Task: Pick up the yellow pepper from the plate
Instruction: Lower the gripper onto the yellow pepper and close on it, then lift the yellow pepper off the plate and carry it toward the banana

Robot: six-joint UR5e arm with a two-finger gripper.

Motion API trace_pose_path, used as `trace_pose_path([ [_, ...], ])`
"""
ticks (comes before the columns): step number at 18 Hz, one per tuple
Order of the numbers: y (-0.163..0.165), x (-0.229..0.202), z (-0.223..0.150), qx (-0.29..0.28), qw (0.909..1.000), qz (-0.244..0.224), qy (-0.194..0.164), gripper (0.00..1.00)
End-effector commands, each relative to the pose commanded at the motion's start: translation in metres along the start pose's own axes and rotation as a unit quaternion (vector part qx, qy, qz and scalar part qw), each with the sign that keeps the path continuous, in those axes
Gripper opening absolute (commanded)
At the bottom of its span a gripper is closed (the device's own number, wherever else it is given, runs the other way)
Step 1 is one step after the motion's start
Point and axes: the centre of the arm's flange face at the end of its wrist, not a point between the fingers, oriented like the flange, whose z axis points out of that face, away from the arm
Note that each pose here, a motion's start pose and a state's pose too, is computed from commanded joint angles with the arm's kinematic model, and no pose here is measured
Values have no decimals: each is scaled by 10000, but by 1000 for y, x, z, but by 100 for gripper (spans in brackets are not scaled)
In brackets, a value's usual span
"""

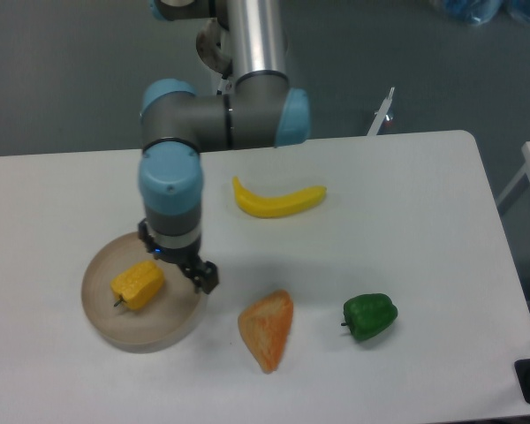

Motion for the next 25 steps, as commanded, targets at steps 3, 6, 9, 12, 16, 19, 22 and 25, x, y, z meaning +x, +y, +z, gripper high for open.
trace_pose_path([
  [3,-10,19,19,332,9986,-290,-284,100],
  [6,-6,21,31,212,9988,-278,-346,100],
  [9,-10,33,40,109,9991,-210,-349,100],
  [12,-11,34,54,33,9993,-208,-296,100],
  [16,-14,32,77,-81,9995,-203,-217,100],
  [19,-17,39,83,-115,9996,-167,-192,100],
  [22,-17,39,86,-147,9996,-153,-197,60],
  [25,-17,38,83,-154,9995,-144,-248,0],
])
